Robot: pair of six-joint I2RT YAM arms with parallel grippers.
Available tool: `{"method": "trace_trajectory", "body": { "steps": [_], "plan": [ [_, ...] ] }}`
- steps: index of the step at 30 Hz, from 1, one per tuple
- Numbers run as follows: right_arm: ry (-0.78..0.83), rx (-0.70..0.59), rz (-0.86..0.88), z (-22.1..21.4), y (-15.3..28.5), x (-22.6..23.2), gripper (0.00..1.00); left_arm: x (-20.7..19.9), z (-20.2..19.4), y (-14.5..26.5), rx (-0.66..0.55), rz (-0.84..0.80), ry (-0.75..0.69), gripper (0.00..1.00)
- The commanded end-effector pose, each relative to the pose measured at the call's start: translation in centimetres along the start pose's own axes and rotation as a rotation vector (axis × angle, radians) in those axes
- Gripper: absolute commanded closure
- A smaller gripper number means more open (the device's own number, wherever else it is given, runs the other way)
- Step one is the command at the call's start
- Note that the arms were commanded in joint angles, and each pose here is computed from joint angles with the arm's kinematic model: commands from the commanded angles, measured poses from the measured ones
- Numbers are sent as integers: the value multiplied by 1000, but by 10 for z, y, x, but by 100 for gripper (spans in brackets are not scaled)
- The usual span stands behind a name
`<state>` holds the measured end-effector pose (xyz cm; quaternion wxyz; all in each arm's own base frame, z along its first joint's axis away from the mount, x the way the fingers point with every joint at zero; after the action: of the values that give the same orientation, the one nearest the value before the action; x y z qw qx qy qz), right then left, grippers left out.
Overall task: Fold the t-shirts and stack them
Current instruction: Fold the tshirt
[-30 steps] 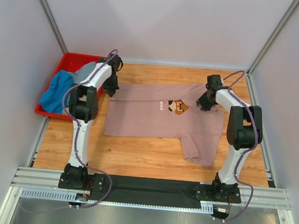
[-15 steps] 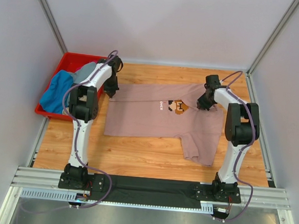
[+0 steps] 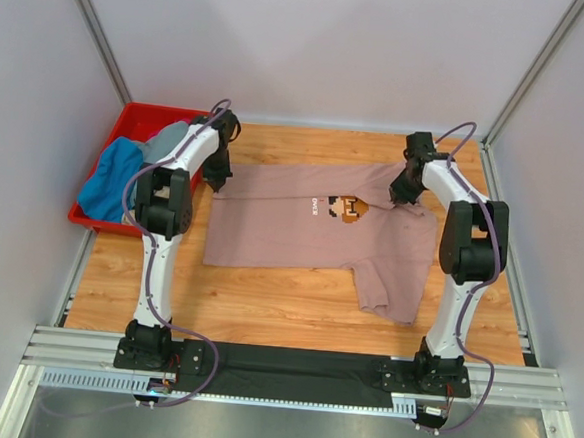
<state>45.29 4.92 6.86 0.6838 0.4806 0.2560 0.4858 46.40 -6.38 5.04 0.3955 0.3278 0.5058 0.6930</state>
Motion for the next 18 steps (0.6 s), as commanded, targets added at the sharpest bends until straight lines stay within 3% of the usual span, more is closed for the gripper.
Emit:
{"method": "trace_trajectory", "body": {
  "steps": [1,3,18],
  "plan": [
    [46,11,-13,4,4,-5,94,6,1,2,-6,34,8,100],
    [49,16,-3,2,5,-4,100,6,0,1,-4,35,8,100],
    [71,113,24,-1,42,-11,100,10,5,-1,-25,68,0,100]
  ]
}}
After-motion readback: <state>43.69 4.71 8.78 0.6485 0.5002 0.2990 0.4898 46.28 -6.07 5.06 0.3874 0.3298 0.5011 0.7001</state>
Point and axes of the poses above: each gripper's point midway between its finger pads, its own y axis back along the fingers, its own x axis along the line the jaws close on, z = x × y, the point moved 2 cm from there along y, back along the fingers, and after that the axes turned 15 degrees about y, right-handed, at the moved point
